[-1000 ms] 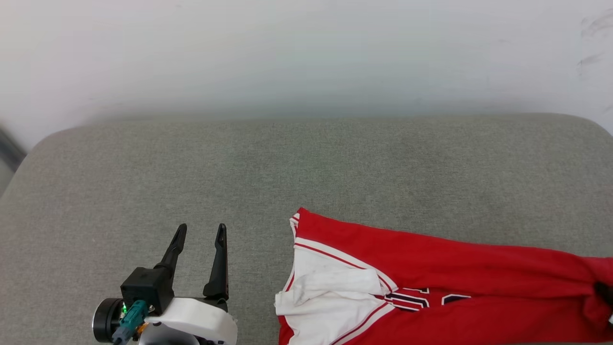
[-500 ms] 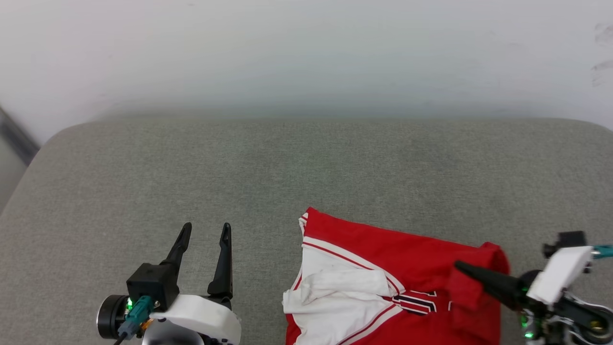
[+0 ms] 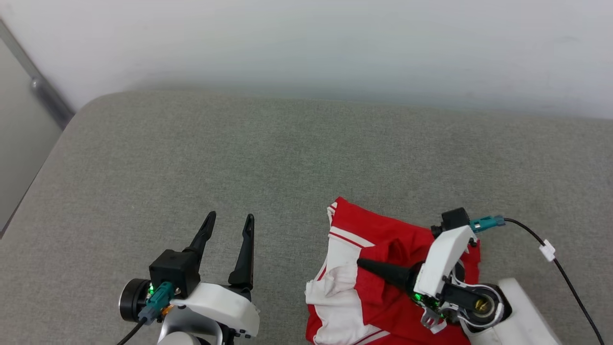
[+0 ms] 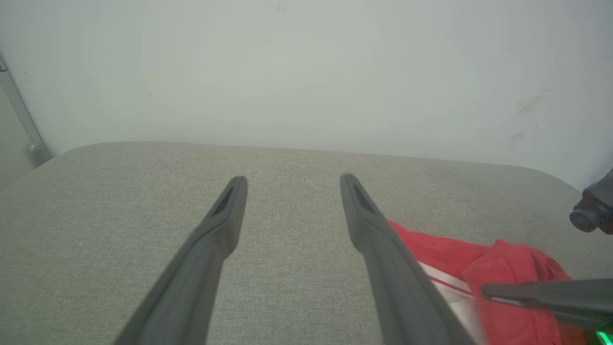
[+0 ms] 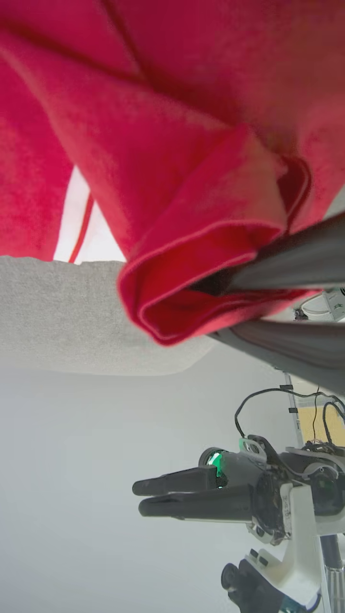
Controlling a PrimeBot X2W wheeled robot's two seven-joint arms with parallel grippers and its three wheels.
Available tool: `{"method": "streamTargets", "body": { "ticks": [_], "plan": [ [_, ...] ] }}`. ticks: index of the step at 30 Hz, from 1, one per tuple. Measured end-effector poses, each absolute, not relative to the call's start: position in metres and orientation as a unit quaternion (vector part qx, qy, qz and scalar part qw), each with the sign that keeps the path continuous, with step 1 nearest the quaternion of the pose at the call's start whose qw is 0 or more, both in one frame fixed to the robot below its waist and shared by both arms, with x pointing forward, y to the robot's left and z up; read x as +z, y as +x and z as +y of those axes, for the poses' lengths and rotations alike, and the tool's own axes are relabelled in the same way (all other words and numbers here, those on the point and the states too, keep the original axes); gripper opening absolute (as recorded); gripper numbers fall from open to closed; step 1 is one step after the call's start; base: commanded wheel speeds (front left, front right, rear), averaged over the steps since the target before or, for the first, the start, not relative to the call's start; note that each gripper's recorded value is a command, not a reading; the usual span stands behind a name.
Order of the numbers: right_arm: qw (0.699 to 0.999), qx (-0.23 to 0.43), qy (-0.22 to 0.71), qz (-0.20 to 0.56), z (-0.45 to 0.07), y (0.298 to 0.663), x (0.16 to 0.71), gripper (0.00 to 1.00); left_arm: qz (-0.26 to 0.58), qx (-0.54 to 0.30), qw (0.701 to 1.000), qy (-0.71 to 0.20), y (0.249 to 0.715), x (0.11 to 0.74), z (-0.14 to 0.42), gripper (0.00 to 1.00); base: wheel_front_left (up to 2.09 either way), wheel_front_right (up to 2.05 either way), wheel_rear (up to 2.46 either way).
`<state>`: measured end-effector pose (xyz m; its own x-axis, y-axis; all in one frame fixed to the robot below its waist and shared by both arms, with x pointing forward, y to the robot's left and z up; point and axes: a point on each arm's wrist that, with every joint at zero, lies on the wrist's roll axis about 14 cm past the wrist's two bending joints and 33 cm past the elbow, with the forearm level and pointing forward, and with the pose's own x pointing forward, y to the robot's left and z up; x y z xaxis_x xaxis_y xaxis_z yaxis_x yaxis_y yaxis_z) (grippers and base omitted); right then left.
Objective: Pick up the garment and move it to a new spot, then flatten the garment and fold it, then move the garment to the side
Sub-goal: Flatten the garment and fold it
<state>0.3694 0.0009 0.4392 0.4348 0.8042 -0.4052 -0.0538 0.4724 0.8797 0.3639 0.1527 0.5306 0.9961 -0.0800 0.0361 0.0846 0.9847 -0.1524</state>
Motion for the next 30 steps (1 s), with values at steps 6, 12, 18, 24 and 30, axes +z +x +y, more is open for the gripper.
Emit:
{"method": "streamTargets", "body": {
  "ticks": [6,12,18,24,30],
  "plan": [
    [0.753,0.324,0.349,0.455,0.027,0.365,0.432,1.0,-0.007,-0.033,0.996,-0.077,0.366,0.523,0.157,1.0,0.0,0.0,0.0],
    [0.791,0.375,0.228,0.426,0.033,0.363,0.445,1.0,-0.009,-0.039,0.996,-0.079,0.365,0.523,0.153,1.0,0.0,0.0,0.0],
    [0.835,0.415,0.102,0.348,0.023,0.362,0.466,1.0,-0.011,-0.048,0.996,-0.078,0.365,0.525,0.147,1.0,0.0,0.0,0.0],
    [0.92,0.304,0.034,0.243,-0.059,0.404,0.474,1.0,-0.018,-0.052,0.996,-0.073,0.366,0.528,0.144,1.0,0.0,0.0,0.0],
    [0.962,0.182,0.037,0.202,-0.141,0.402,0.47,1.0,-0.021,-0.058,0.996,-0.067,0.365,0.529,0.139,1.0,0.0,0.0,0.0]
  ]
}}
